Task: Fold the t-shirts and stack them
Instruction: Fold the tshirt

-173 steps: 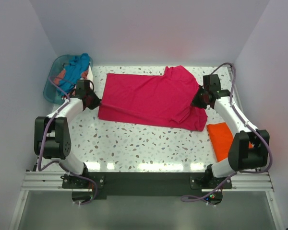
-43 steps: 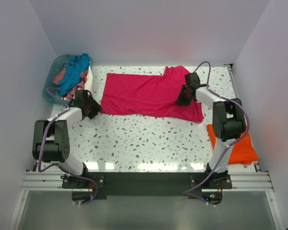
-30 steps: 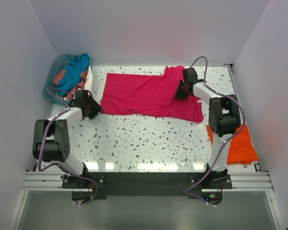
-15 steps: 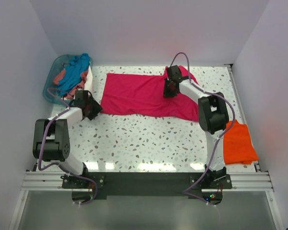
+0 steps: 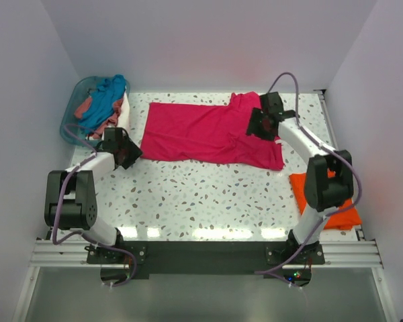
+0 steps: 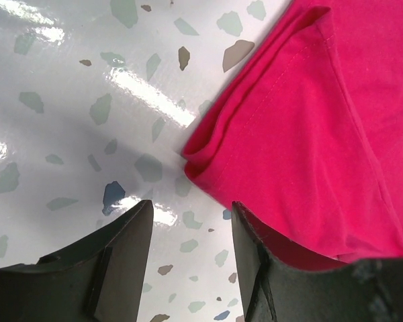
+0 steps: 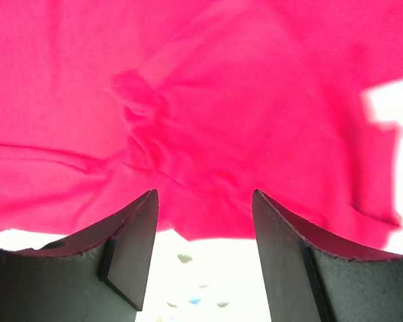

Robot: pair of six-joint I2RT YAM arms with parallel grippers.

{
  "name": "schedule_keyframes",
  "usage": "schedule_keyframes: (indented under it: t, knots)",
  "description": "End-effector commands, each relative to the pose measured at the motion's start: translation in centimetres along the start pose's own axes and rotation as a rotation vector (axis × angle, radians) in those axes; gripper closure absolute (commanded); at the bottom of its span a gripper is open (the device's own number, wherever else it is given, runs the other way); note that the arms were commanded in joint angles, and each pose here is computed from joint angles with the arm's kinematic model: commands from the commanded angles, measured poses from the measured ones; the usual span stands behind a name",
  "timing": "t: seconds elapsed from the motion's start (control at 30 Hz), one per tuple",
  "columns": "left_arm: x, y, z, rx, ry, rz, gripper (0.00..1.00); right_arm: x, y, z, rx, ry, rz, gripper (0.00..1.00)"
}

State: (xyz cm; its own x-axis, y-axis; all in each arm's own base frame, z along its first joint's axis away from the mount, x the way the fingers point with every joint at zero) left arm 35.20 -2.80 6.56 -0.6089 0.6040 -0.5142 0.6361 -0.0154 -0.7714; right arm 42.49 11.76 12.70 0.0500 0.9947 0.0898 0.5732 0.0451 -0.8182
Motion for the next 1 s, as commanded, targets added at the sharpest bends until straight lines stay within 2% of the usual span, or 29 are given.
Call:
schedule_keyframes:
  t: [0.0, 0.13, 0.3, 0.63, 0.8, 0.9, 0.93, 0.97]
  knots:
    - [-0.7, 0.8, -0.6, -0.022, -0.008, 0.019, 0.46, -3.0, -2.9, 2.2, -0.002, 0.096, 0.023, 0.39]
    - [-0.9, 1.7, -0.9, -0.029, -0.013, 0.008, 0.46, -6.0, -4.9, 5.4, -0.005, 0.184, 0.012, 0.39]
    - [-1.0, 2.8, -1.0, -0.021, -0.031, -0.005, 0.47, -8.1, -4.2, 9.7, 0.054, 0.216, 0.057, 0.39]
    - [-0.8, 3.7, -0.1, -0.015, 0.001, -0.041, 0.53, -9.6, -1.3, 11.0, 0.083, 0.273, 0.097, 0.39]
    - [-0.7, 3.8, 0.1, -0.008, 0.009, -0.045, 0.63, -10.4, -0.7, 10.4, 0.067, 0.3, 0.116, 0.41]
    - [-0.7, 3.7, 0.0, -0.012, 0.015, -0.05, 0.72, -10.6, -0.4, 10.1, 0.063, 0.311, 0.113, 0.51]
    - [-0.9, 3.5, -0.2, -0.017, 0.017, -0.046, 0.77, -10.9, -0.2, 10.2, 0.072, 0.316, 0.115, 0.65]
    - [-0.9, 3.4, -0.3, -0.018, 0.018, -0.047, 0.79, -10.9, -0.1, 10.2, 0.074, 0.32, 0.11, 0.71]
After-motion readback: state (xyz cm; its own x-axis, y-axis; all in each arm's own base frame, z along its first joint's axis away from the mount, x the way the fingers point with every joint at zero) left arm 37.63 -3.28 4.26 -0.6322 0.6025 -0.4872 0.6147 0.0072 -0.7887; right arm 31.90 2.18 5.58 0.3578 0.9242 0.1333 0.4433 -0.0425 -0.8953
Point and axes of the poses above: each gripper's point midway between its finger pads, its own y axis out along the fingers, its own x axis along the line the jaws close on, z = x × y, the point moved 3 cm from there along -y, back along the fingers, and after that the axes turned 9 degrees about -y, right-handed, at the moved point
